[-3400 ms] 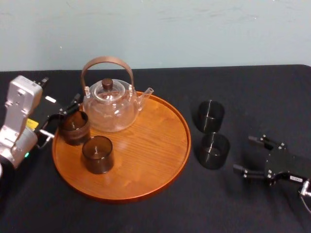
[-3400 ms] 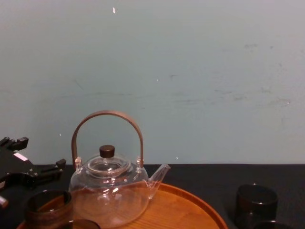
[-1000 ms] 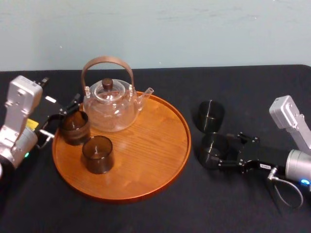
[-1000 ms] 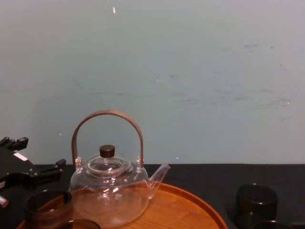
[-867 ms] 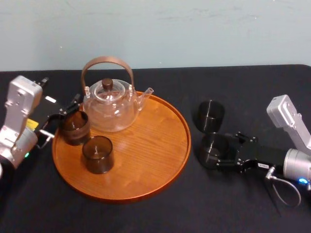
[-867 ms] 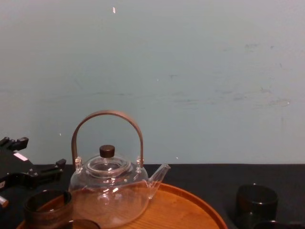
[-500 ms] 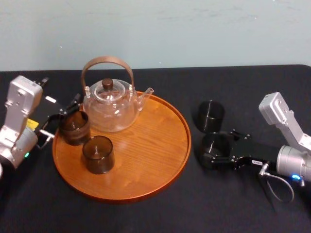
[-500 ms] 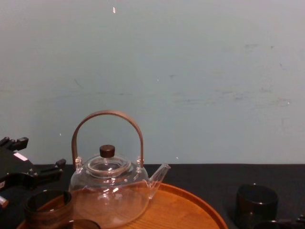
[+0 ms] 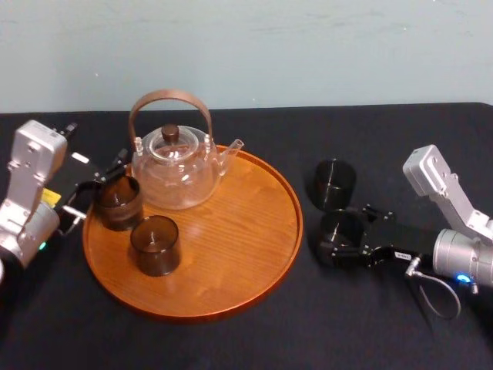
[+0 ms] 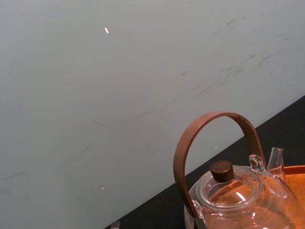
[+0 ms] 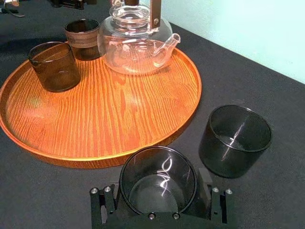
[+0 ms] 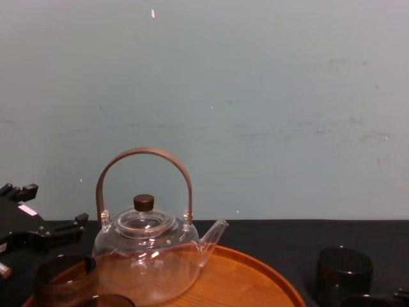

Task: Pick up the glass from the table and place it on the tray.

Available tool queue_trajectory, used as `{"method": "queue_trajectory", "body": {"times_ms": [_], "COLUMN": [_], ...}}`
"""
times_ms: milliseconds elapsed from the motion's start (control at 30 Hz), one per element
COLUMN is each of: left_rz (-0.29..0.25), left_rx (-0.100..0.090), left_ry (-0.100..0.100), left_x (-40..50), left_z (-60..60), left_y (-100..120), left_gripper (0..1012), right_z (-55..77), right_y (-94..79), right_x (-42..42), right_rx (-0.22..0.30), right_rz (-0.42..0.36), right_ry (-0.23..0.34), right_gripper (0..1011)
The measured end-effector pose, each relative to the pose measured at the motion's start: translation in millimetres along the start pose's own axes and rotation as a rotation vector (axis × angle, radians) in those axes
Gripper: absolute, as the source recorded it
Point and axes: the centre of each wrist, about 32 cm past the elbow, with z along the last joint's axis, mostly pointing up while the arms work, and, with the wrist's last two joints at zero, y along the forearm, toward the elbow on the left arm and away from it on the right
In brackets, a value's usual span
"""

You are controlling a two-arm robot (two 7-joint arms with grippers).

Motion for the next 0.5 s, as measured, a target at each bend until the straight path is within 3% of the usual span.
{"method": "queue_trajectory", "body": {"times_ms": [167, 333, 500], "left_rz": [0.0, 0.0, 0.0], "left_rx": [0.0, 0.0, 0.0], "left_ry": [0.0, 0.0, 0.0], "left_x": [0.0, 0.0, 0.0], "left_z": [0.0, 0.0, 0.0], "left_y": [0.0, 0.0, 0.0], "left_gripper": [1001, 1001, 1001], "right_z": [-0.1, -0.1, 0.0], "right_y": [-0.3, -0.5, -0.6], "right_x": [0.0, 0.0, 0.0], "right_rx": [0.001, 0.003, 0.003], "right_rz": [0.001, 0.001, 0.002], "right_ry": [0.0, 0.0, 0.0], "right_gripper": [997, 903, 903]}}
